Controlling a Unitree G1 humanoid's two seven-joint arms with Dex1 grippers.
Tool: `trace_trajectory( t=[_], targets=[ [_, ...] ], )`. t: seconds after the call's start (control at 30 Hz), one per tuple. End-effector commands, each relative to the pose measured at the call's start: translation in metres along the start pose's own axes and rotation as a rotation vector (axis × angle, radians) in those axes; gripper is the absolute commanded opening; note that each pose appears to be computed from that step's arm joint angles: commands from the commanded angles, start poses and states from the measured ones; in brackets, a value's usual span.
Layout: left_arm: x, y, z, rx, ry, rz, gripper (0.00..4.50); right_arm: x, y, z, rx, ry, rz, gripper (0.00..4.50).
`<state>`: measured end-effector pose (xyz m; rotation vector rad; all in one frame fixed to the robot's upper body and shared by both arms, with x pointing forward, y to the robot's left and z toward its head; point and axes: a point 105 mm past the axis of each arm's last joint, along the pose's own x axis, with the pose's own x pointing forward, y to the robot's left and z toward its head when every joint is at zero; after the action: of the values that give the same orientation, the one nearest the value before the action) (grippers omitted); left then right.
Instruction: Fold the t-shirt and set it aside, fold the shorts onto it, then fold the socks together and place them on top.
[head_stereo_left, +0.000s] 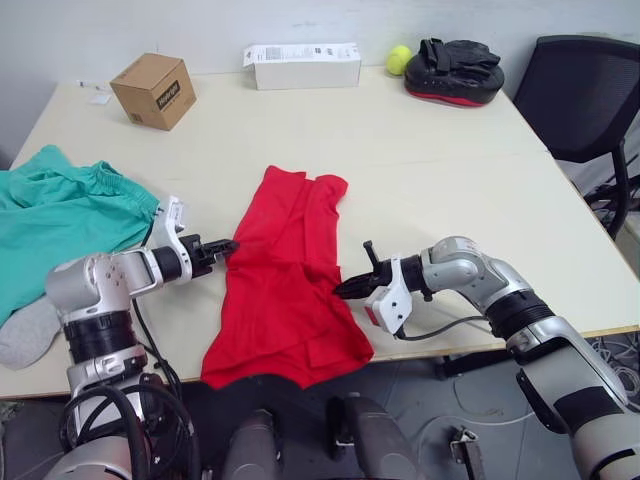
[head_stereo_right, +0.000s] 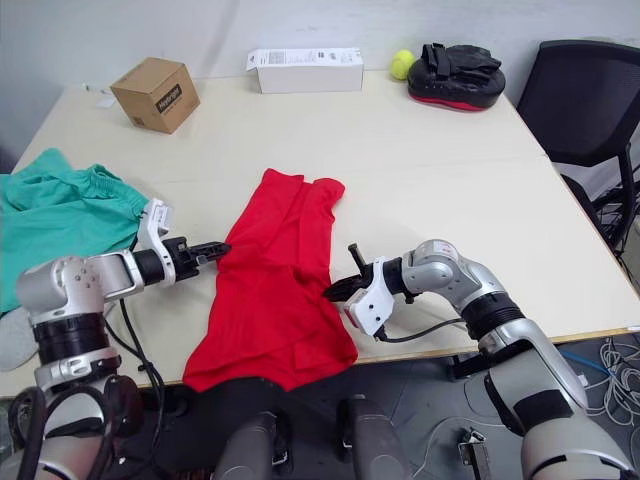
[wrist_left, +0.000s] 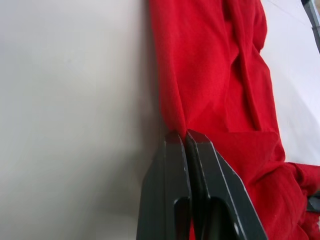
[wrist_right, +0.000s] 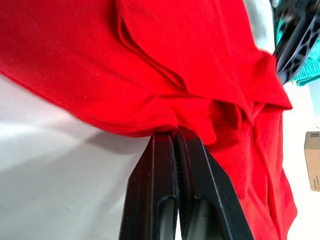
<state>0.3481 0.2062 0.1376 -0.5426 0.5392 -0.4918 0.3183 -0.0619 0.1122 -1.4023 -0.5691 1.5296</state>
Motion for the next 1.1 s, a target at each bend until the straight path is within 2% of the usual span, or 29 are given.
trace_trajectory(
  t=[0.03,0.17,0.23,0.27,0.37,0.47,0.63,0.7,0.87,1.1],
  targets=[
    [-0.003,-0.009,0.008,0.027,-0.041,-0.008,0.00,-0.004,-0.009,0.003,-0.041,-0.016,-0.024,0.04],
    [0.002,-0.010,0.002,0.046,-0.008,-0.004,0.00,-0.004,-0.007,0.005,-0.043,-0.023,-0.025,0.04],
    [0.000,-0.015,0.002,0.075,-0.001,-0.036,0.45,-0.005,-0.006,0.004,-0.017,-0.021,-0.029,0.00],
    [-0.002,-0.017,0.002,0.097,0.001,-0.049,0.62,-0.006,-0.006,0.003,-0.002,-0.018,-0.033,0.22],
    [-0.010,-0.019,0.001,0.163,0.010,-0.065,1.52,-0.010,-0.006,0.003,0.026,-0.016,-0.042,0.99],
    [-0.025,-0.022,0.003,0.246,0.017,-0.094,2.41,-0.016,-0.006,0.004,0.035,-0.014,-0.053,1.97],
    [-0.059,-0.026,-0.001,0.478,0.087,-0.140,4.06,-0.036,0.000,0.010,0.039,-0.009,-0.051,3.73],
    [-0.072,-0.023,-0.005,0.697,0.145,-0.141,4.50,-0.048,0.006,0.013,0.037,-0.003,-0.038,4.36],
    [-0.087,-0.014,-0.024,1.244,0.302,-0.230,4.50,-0.065,0.018,0.018,-0.003,-0.007,-0.005,4.47],
    [-0.100,-0.012,-0.052,1.699,0.410,-0.465,4.50,-0.065,0.025,0.018,-0.053,-0.015,0.005,4.47]
  ],
)
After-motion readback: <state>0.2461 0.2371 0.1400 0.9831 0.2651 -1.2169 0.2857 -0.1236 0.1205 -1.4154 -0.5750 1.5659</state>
